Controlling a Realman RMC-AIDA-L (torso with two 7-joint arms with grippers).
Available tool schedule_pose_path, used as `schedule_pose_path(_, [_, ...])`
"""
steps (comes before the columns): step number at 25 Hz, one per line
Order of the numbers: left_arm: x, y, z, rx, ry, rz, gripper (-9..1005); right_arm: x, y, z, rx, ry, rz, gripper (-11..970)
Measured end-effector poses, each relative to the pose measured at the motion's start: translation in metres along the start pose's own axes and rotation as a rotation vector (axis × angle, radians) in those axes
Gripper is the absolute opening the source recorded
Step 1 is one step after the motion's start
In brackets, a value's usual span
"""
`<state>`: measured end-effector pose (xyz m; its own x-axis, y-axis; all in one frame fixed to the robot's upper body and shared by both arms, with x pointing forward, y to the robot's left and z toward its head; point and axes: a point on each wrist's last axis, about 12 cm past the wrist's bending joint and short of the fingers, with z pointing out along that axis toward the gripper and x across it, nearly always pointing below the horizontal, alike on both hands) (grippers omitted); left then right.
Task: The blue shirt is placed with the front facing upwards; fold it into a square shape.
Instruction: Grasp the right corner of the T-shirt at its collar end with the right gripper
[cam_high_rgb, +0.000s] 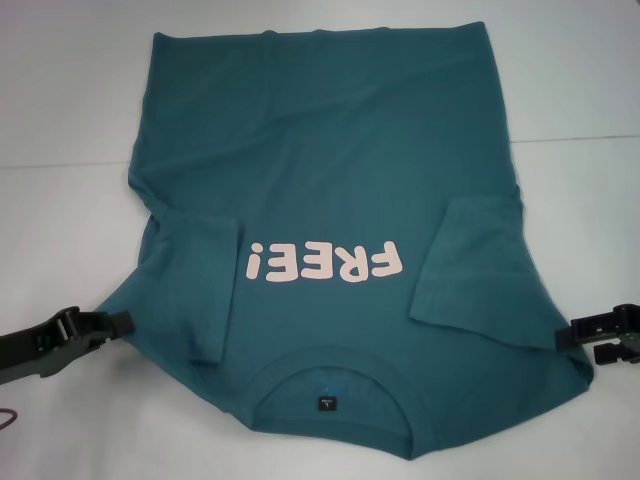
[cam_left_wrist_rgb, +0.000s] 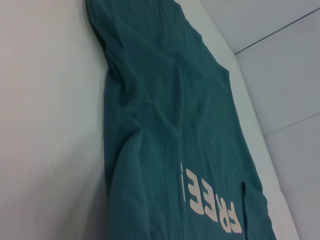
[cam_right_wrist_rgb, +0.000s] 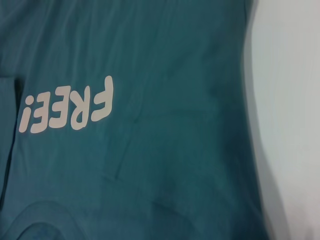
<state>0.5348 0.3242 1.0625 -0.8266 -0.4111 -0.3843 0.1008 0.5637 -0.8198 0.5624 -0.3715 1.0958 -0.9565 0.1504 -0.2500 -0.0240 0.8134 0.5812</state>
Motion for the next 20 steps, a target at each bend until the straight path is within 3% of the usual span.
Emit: schedule_pose_path(20, [0.001,0.001,0.0,0.0,-0.001,-0.003,16,0.001,0.008,0.013,0.01,0.043,-0.035,817])
